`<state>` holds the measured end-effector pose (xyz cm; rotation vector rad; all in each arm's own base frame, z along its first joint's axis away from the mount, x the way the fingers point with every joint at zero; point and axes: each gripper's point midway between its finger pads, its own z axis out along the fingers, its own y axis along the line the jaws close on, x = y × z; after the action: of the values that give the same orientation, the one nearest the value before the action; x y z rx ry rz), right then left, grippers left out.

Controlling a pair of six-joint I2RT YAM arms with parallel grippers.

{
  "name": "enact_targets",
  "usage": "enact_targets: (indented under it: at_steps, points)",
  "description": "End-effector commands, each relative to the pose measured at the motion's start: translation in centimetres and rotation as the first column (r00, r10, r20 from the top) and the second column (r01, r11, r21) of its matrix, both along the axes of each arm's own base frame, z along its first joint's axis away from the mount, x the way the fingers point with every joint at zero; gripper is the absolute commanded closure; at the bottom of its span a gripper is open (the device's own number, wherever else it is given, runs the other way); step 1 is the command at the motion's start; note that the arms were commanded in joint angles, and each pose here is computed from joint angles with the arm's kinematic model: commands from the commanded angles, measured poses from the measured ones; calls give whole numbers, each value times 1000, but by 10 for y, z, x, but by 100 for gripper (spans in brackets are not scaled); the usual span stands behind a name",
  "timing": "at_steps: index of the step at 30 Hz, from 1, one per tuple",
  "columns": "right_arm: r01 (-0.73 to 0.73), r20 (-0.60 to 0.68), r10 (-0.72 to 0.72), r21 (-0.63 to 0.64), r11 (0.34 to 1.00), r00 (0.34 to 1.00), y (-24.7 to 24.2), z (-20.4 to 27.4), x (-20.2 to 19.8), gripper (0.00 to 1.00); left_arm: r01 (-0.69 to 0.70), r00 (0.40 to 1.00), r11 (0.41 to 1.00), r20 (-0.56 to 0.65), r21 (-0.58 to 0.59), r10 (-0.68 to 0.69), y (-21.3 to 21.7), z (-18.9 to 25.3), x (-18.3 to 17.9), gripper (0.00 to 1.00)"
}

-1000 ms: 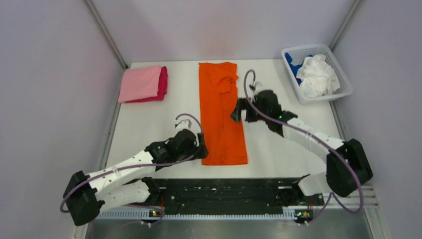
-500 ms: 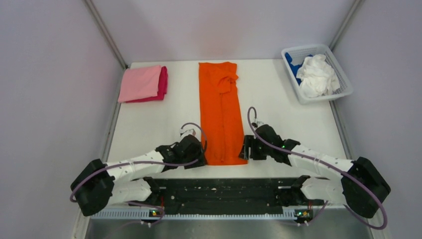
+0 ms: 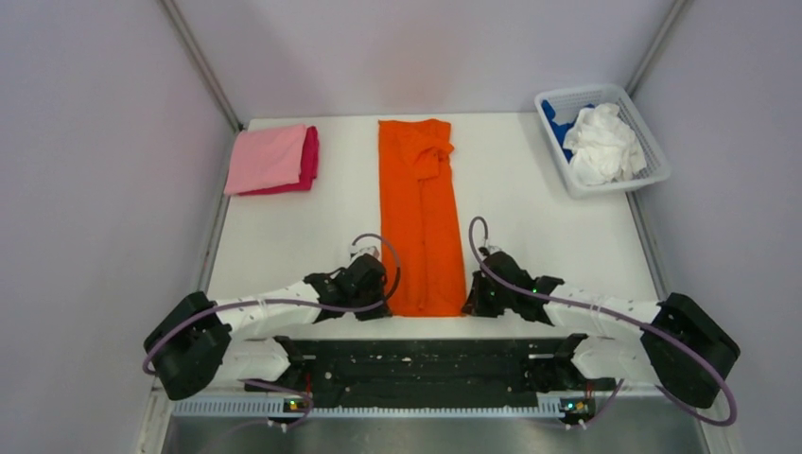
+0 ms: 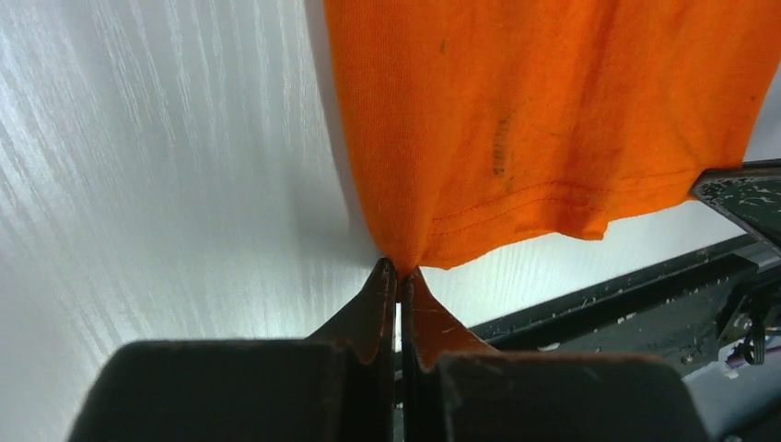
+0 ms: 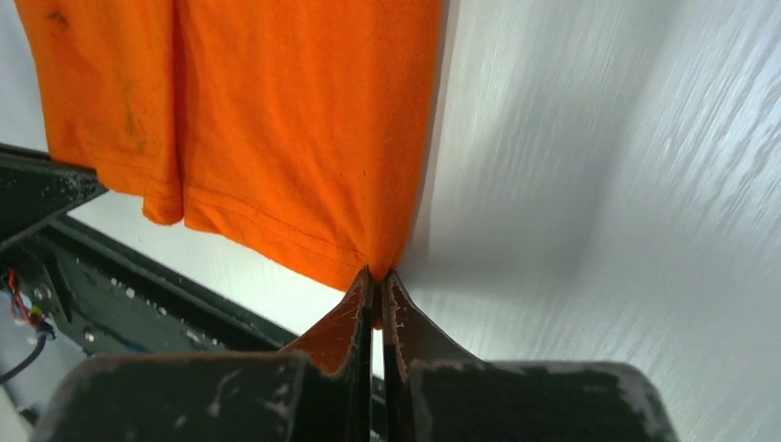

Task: Fold and stack the t-shirts
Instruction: Grab the bottom of the folded rectangular tshirt with both arms, then fold the folded rectangular tshirt in 1/3 of the way

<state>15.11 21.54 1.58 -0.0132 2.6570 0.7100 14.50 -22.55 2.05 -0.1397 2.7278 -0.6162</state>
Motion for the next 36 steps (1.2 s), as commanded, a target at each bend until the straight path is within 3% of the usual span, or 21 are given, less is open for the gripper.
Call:
enact_targets:
  at_steps: [1, 7, 13, 16, 21, 24, 28, 33, 36]
  points:
    - [6, -50, -6, -9, 1000, 999, -6, -7, -29, 100, 31, 999, 999, -28, -40, -32, 4, 10, -17, 100]
    - [-55, -90, 61, 70, 996, 994, 4, 9, -74, 100, 105, 993, 978, -29, -181, -112, 7, 28, -50, 100]
    - [-55, 12, 54, 165, 985, 998, 25, 45, -60, 100, 143, 986, 935, 129, -324, -105, -11, 64, -35, 100]
    - [-19, 137, -1, 145, 989, 991, 29, 67, -29, 100, 119, 977, 940, 206, -320, -53, -19, 80, -12, 100]
    - [10, 240, -55, 183, 983, 969, 37, 93, 25, 100, 54, 954, 982, 299, -183, 3, -16, 96, 35, 100]
    - [44, 286, -92, 171, 984, 954, 34, 101, 64, 100, 61, 945, 985, 328, -160, -5, -22, 107, 67, 100]
    - [108, 315, -144, 128, 986, 938, 19, 103, 114, 100, 61, 945, 979, 328, -196, 7, -32, 125, 119, 100]
    - [141, 360, -176, 123, 982, 916, 10, 116, 174, 100, 2, 954, 995, 298, -100, 28, -18, 122, 177, 100]
    - [151, 349, -185, 123, 981, 919, 7, 111, 201, 100, -7, 957, 995, 288, -101, 36, -14, 116, 205, 100]
